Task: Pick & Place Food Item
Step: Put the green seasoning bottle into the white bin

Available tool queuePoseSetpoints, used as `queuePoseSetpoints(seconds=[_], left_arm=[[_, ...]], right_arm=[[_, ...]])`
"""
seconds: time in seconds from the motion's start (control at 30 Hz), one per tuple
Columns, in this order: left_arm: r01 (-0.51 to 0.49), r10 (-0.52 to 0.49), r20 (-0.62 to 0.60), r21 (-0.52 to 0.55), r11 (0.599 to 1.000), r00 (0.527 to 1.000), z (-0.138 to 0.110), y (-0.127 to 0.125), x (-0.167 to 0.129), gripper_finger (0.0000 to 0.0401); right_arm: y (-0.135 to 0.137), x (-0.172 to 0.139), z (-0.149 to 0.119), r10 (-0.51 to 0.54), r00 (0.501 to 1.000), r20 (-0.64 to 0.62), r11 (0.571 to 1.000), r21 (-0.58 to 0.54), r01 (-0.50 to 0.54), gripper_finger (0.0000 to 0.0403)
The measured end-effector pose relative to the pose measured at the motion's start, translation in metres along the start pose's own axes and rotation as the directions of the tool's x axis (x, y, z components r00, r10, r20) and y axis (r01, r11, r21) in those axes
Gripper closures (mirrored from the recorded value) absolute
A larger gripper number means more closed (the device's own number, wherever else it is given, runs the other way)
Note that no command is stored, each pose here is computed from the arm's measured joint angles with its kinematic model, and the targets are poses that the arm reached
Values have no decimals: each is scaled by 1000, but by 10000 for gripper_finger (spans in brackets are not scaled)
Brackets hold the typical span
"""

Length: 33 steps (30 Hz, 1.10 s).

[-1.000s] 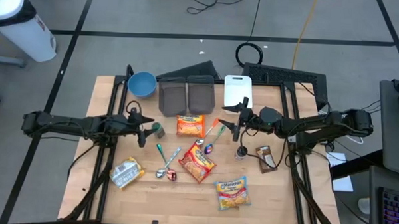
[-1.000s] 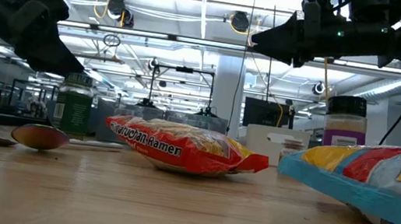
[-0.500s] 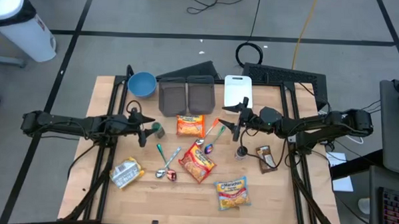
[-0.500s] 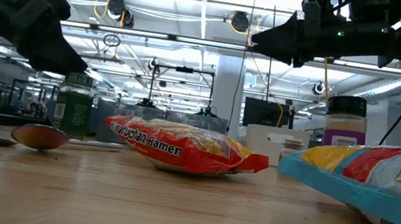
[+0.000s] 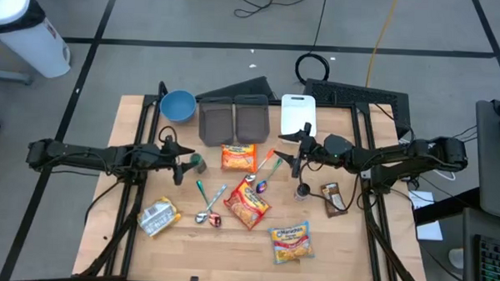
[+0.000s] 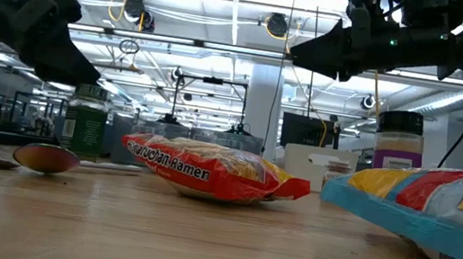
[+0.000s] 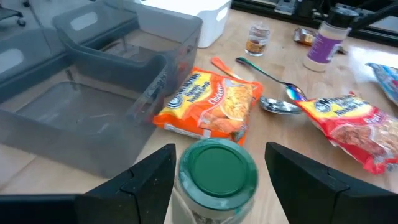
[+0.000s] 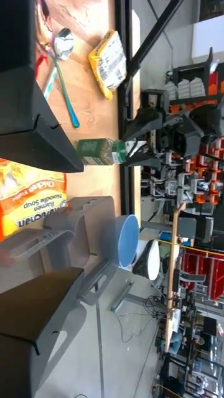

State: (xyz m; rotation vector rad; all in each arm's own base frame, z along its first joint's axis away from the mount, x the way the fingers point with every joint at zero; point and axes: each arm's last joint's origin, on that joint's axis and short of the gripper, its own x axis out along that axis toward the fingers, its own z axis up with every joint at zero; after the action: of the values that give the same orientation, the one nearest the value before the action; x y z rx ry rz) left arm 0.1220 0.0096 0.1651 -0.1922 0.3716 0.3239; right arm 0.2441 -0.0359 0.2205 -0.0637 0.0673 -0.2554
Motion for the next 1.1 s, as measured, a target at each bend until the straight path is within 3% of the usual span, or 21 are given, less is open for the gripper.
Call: queuePoseSetpoints(seconds=[0.27, 0.33, 0.57, 0.73, 0.9, 1.1], left_arm=[[-3, 3, -17, -14, 1000, 1000, -2, 0, 0, 21], [-5, 5, -22, -12, 1000, 1000, -2, 1, 0, 8], [-5, 3, -16, -111, 994, 1000, -2, 1, 0, 57], [3, -5, -43, -48, 999, 999, -4, 0, 0, 82], [-59, 59, -23, -27, 998, 998, -10, 3, 3, 102], [-44, 46, 19, -62, 997, 999, -28, 6, 9, 116]], right_arm=[[0, 0, 0, 0, 1000, -2, 1000, 0, 0, 147], [0, 0, 0, 0, 1000, -2, 1000, 0, 0, 147], [0, 0, 0, 0, 1000, -4, 1000, 0, 0, 147], [0, 0, 0, -1, 1000, -4, 1000, -1, 1, 147], [0, 0, 0, -1, 1000, -5, 1000, -1, 1, 147], [0, 0, 0, -2, 1000, -4, 1000, 0, 2, 147]])
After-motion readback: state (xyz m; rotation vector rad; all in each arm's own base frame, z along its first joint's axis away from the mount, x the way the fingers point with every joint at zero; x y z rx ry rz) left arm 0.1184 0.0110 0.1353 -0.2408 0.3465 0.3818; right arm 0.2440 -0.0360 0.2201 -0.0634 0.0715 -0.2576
